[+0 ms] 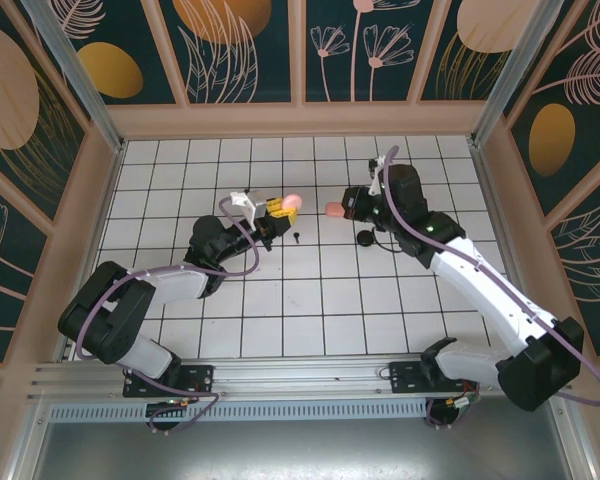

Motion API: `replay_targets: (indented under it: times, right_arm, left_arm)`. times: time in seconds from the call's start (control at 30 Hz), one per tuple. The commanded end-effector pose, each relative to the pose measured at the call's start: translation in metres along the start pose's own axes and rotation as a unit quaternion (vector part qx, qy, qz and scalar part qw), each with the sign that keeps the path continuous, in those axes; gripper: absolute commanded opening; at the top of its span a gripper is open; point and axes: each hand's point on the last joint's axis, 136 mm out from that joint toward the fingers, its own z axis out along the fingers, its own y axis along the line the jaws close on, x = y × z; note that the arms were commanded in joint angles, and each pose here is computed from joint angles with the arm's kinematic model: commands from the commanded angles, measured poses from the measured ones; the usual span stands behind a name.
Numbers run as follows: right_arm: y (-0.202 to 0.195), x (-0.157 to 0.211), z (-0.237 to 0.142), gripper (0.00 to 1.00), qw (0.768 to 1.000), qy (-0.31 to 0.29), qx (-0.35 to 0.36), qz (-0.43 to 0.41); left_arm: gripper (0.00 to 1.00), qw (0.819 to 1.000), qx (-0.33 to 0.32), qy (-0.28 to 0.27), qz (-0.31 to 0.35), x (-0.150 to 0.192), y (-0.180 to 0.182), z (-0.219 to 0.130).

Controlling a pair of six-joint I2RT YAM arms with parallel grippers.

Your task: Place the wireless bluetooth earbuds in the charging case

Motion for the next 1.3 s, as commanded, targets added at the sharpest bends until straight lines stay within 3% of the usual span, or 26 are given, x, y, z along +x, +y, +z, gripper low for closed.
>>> replay_targets:
  times: [0.0,0.5,0.97,1.17,1.27]
  right_arm:
    - [0.029,-0.021,0.006,0.02,0.999,-0.019,-0.033,-0.025]
    - [0.082,-0.023,0.058,0.0,0.996,-0.01,-0.038,-0.084]
    - [0.073,0.061,0.1,0.0,0.993,0.062,-0.005,-0.1]
    - [0.065,0.026,0.092,0.0,0.997,0.018,0.008,-0.077]
    - [0.057,-0.015,0.077,0.09,0.998,-0.031,0.01,-0.047]
  left_arm:
    - [0.0,1.0,0.004,-0.018,0.007,-0.007,-0.002,-0.001]
    - [0.0,0.999,0.037,-0.016,0.011,-0.011,-0.013,0.011]
    - [0.0,0.999,0.027,-0.033,-0.003,-0.028,-0.006,0.024]
    - [0.0,0.999,0.017,-0.018,-0.02,-0.017,0.002,0.03]
    - [0.0,0.999,0.011,-0.009,-0.039,-0.005,0.007,0.032]
